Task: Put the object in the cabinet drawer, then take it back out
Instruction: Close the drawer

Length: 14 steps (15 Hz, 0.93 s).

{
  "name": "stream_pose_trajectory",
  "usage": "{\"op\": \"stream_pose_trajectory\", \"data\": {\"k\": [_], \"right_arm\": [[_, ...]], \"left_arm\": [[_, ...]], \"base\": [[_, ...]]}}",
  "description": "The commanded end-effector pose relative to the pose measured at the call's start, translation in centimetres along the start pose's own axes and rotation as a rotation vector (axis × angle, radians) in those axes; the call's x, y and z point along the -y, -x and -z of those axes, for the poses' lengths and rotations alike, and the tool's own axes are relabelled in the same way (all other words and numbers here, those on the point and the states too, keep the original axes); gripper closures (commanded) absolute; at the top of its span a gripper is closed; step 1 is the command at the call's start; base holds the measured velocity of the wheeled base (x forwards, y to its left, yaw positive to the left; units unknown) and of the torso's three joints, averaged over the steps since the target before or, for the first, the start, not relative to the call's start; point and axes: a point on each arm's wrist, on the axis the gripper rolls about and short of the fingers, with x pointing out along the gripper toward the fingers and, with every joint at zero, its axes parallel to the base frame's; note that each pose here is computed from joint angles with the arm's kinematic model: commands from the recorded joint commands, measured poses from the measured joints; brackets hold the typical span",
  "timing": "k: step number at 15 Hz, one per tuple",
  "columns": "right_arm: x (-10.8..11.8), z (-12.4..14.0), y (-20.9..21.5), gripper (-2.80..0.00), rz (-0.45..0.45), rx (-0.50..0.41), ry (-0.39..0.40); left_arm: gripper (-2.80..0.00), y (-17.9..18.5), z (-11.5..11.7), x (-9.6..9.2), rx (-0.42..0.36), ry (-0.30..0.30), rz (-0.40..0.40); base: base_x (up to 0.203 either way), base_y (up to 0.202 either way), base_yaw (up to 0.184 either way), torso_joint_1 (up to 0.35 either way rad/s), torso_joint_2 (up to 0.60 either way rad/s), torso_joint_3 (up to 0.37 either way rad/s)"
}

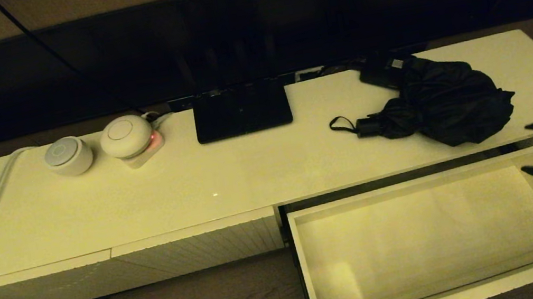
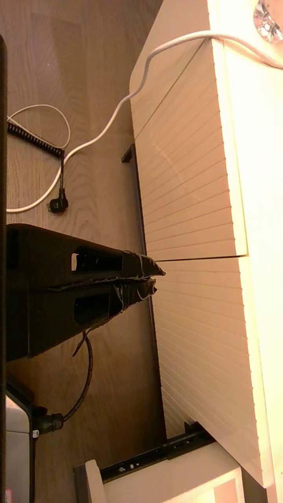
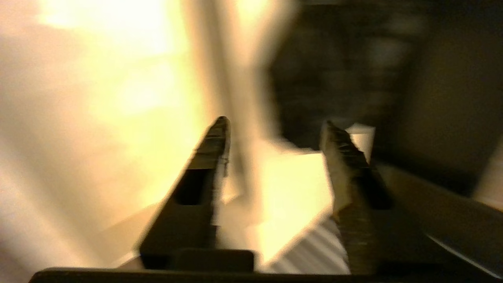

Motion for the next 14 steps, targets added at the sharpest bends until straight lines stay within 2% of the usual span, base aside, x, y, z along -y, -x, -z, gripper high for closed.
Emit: {"op": "stream_pose_trajectory", "data": {"k": [1,4,7,10,14], "right_arm": [[-3.4,0.0,2.2,0.0,-0.119,0.007,0.0],[-7.3,0.3,1.7,0.0,-0.342,0.004,-0.016],[-9.8,0.6,0.0,0.0,-0.523,0.006,-0.039],[-12.3,0.8,-1.7,0.0,-0.712,0.035,-0.131],[-13.8,0.9,-3.3,0.0,-0.85,0.052,-0.169]], "left_arm": [[0.0,0.0,0.1,0.0,-0.003,0.0,-0.001],[0.0,0.0,0.1,0.0,-0.003,0.0,-0.001],[0.0,0.0,0.1,0.0,-0.003,0.0,-0.001],[0.0,0.0,0.1,0.0,-0.003,0.0,-0.001],[0.0,0.0,0.1,0.0,-0.003,0.0,-0.001]], "base": [[0.0,0.0,0.0,0.0,0.0,0.0],[0.0,0.0,0.0,0.0,0.0,0.0],[0.0,0.0,0.0,0.0,0.0,0.0],[0.0,0.0,0.0,0.0,0.0,0.0],[0.0,0.0,0.0,0.0,0.0,0.0]]}}
